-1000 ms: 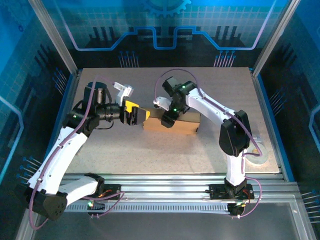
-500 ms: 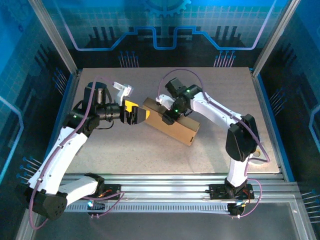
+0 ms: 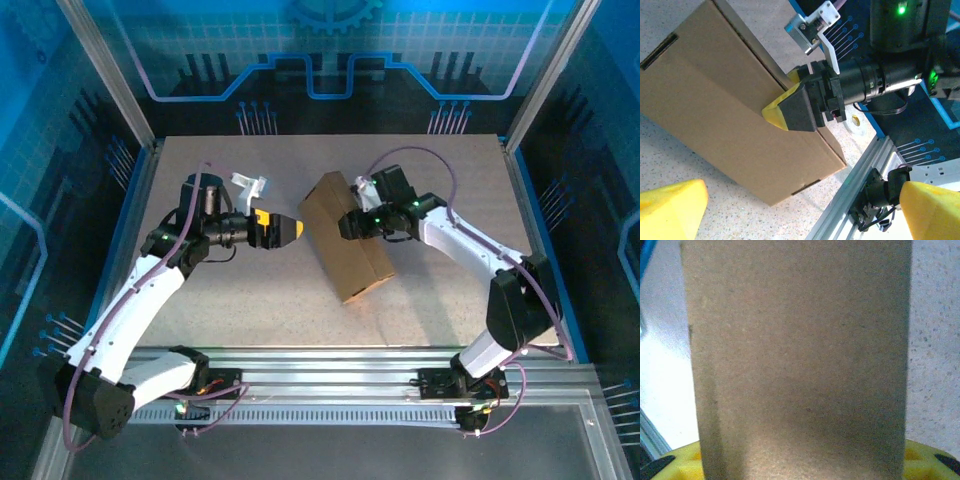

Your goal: Fold the paper box

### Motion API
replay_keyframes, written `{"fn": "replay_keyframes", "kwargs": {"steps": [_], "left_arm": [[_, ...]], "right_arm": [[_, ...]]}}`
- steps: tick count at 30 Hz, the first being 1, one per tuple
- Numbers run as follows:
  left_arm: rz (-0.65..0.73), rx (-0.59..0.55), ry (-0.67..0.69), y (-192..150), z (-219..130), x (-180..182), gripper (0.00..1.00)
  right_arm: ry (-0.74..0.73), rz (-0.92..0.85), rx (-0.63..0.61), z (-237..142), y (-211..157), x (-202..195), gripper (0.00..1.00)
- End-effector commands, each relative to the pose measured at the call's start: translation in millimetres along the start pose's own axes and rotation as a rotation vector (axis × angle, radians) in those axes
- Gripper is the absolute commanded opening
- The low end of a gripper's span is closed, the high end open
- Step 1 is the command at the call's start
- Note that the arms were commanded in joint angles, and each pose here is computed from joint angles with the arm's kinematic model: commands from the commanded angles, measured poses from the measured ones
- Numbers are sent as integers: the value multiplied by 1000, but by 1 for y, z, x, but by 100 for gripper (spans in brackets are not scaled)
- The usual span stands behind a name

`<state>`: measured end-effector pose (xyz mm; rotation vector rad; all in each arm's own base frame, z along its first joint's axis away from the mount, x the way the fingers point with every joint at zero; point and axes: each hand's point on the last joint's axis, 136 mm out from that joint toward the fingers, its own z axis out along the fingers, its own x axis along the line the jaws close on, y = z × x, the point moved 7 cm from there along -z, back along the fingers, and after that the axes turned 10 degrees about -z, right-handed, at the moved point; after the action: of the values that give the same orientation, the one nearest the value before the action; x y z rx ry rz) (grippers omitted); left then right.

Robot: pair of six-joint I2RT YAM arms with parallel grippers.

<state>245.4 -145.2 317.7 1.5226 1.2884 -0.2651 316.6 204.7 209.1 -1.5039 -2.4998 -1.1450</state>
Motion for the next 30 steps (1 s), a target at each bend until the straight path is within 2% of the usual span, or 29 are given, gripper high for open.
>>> {"fn": "replay_keyframes", "kwargs": {"steps": [1, 7, 19, 30], "left_arm": [[-4, -14, -17, 0, 5, 0, 99], [-13, -1, -20, -2, 11, 3, 99], [-29, 24, -17, -7, 21, 8, 99], [-29, 35, -3, -11, 23, 10, 99]], "right_arm": [[94, 189, -140, -4, 10, -2, 36], [142, 325, -175, 11, -3, -15, 36], [228, 509, -154, 43, -19, -48, 37], [242, 542, -111, 60, -28, -59, 45]]}}
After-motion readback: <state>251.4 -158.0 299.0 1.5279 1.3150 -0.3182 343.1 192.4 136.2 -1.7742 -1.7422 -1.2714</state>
